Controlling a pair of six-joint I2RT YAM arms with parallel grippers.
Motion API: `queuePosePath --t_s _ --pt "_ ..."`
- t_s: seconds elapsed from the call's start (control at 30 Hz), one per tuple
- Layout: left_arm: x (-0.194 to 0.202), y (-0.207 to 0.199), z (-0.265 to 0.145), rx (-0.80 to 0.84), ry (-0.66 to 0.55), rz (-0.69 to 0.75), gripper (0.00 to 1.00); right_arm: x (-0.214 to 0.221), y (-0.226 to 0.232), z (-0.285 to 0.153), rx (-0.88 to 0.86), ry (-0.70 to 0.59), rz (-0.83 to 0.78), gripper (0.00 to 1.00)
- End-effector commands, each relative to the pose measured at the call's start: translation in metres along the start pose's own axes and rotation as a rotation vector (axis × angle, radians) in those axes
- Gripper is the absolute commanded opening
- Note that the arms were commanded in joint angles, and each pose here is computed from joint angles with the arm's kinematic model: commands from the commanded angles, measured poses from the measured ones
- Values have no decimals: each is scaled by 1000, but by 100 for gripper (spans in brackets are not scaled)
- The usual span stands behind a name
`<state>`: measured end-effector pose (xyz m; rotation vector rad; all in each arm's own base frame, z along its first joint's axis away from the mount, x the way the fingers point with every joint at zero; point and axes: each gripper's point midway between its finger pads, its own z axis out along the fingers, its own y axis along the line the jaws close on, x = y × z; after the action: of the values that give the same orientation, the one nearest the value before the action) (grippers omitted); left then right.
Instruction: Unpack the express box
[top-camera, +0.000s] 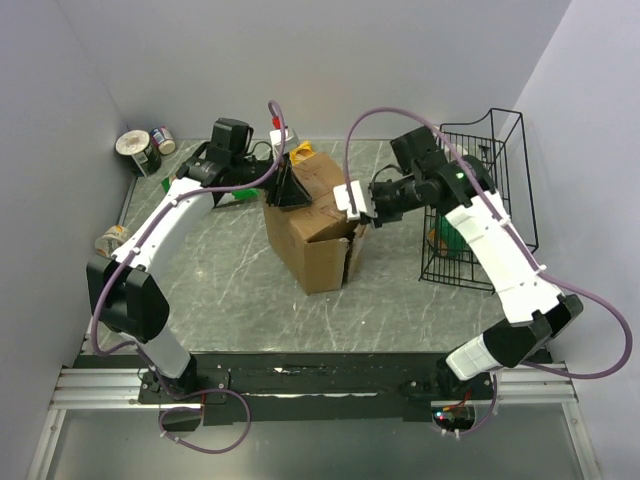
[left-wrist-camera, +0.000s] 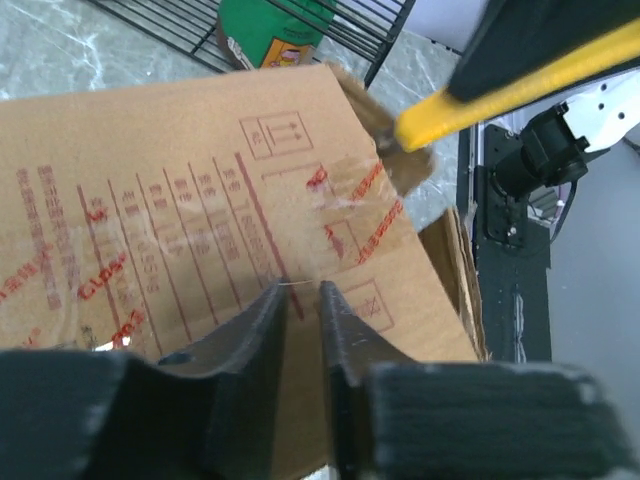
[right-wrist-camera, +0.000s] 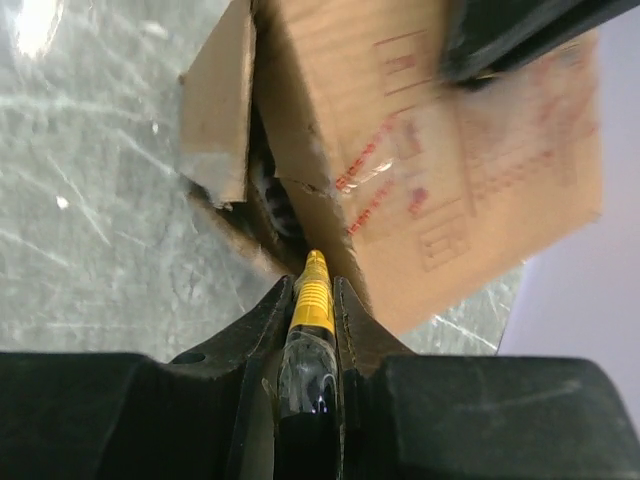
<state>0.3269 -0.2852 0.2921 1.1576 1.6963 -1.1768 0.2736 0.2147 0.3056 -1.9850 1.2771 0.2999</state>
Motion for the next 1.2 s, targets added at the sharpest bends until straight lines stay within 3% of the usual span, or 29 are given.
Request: queuePosePath --t_s 0.0,0.1,0.17,0.23,0.27,0.3,0.37,0.4,0.43,0.5,0.7,0.77,0.93,1.0,1.07,1.13,1.17 --pt "-40 -17 -9 11 -63 23 33 -64 -46 -67 227 -113 -13 0" --pt "-76 -20 -20 -32 -164 44 41 -91 -63 -103 330 -165 44 0" --pt "-94 -23 -30 -70 -218 -19 47 -98 -75 -119 417 -183 83 0" --pt "-111 -14 -45 -163 -276 -51 53 -76 -78 -125 539 -116 187 0" --pt "-114 -11 -49 -194 -290 -51 57 -84 -111 -146 733 -155 123 0" --pt "-115 -8 -53 -224 -296 -54 59 -50 -90 -125 768 -91 148 0" --pt "-117 -4 -61 -294 -307 -36 63 -18 -100 -138 1019 10 37 0" --pt "-112 -1 -63 -311 -301 -43 64 -7 -94 -131 1158 -12 -69 0" --pt "-107 2 -65 -329 -292 -50 64 3 -91 -131 1211 72 -215 0" --pt "-99 3 -71 -355 -282 -58 64 23 -78 -113 1308 115 -338 0" --pt "-77 4 -88 -431 -250 -72 64 85 -61 -61 1286 306 -370 0" --pt "-74 3 -94 -448 -250 -71 64 94 -56 -58 1313 329 -381 0" --pt "-57 3 -101 -472 -233 -99 66 136 -21 -9 1147 338 -322 1" --pt "-49 3 -100 -473 -221 -113 66 154 -3 11 1069 357 -293 6" --pt "-45 1 -101 -474 -219 -117 67 167 10 27 1012 362 -248 27" --pt "-37 2 -100 -479 -208 -134 67 176 19 39 972 361 -216 39" --pt "-31 3 -99 -481 -198 -144 67 181 22 45 951 370 -198 41"
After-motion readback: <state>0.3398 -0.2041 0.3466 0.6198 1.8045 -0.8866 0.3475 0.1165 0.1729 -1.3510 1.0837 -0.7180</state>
